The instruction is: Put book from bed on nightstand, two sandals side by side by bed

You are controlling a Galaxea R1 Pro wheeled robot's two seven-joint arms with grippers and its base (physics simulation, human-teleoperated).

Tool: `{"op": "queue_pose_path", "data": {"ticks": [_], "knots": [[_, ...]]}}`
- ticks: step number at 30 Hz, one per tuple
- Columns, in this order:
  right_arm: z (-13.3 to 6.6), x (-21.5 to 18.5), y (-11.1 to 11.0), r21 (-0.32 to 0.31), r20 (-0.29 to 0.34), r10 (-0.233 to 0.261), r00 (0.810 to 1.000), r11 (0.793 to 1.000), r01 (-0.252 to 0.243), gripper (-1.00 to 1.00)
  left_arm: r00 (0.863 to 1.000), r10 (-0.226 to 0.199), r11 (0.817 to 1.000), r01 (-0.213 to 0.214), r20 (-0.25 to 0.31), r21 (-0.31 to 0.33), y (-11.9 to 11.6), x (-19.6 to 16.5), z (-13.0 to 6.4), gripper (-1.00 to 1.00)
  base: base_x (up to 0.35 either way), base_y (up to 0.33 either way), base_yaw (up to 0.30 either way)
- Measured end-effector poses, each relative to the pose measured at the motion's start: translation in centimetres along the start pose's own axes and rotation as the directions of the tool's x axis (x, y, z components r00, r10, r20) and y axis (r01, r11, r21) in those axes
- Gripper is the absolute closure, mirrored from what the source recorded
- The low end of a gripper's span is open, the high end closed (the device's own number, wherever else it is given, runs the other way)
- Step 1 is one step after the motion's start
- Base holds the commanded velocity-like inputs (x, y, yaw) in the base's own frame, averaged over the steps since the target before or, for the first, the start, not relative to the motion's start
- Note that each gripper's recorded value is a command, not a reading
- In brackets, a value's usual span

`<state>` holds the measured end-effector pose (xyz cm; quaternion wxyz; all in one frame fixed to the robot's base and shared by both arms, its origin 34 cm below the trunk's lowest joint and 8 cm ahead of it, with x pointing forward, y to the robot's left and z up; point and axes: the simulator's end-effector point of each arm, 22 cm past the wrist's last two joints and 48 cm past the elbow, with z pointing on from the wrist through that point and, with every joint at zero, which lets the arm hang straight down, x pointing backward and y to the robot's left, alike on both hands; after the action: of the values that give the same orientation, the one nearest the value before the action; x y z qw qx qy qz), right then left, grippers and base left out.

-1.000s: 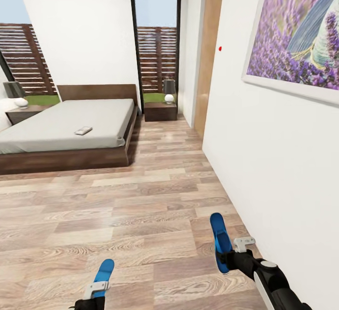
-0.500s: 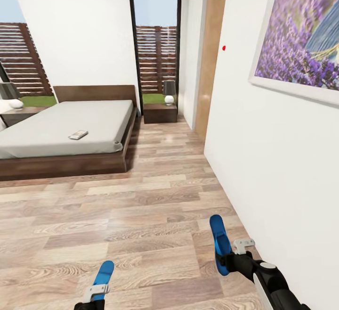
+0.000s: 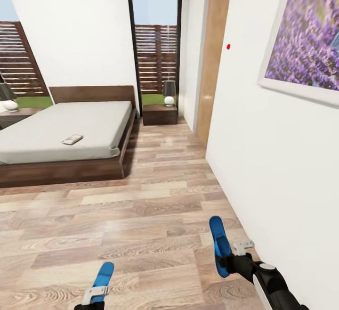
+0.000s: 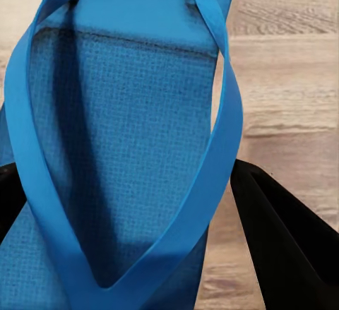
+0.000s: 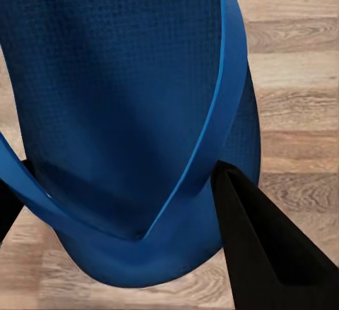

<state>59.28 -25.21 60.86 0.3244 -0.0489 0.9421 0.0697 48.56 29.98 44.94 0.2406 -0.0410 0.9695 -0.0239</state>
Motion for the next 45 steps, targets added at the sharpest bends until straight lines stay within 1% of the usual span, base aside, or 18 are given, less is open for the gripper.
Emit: {"op": "queue_pose_path", "data": {"ticks": [16,37,45], "knots": [[0.09,0.29,0.02,-0.001,-0.006,0.001,1.0,1.0,-0.001,1.0,1.0,0.001,1.0,-0.001,-0.001,0.0,0.01,0.17,-0.03,1.0,0.341,0.0,0.0],[0.26,0.51,0.8,-0.013,-0.011,0.002,1.0,1.0,-0.002,1.0,1.0,0.003,1.0,-0.003,-0.002,0.001,-0.1,0.25,-0.02,1.0,0.34,0.0,0.0],[0.33,0.65,0.89,-0.015,-0.015,0.002,1.0,1.0,-0.003,1.0,1.0,0.003,1.0,-0.003,-0.003,0.007,-0.58,0.31,0.02,1.0,0.34,0.0,0.0]]}}
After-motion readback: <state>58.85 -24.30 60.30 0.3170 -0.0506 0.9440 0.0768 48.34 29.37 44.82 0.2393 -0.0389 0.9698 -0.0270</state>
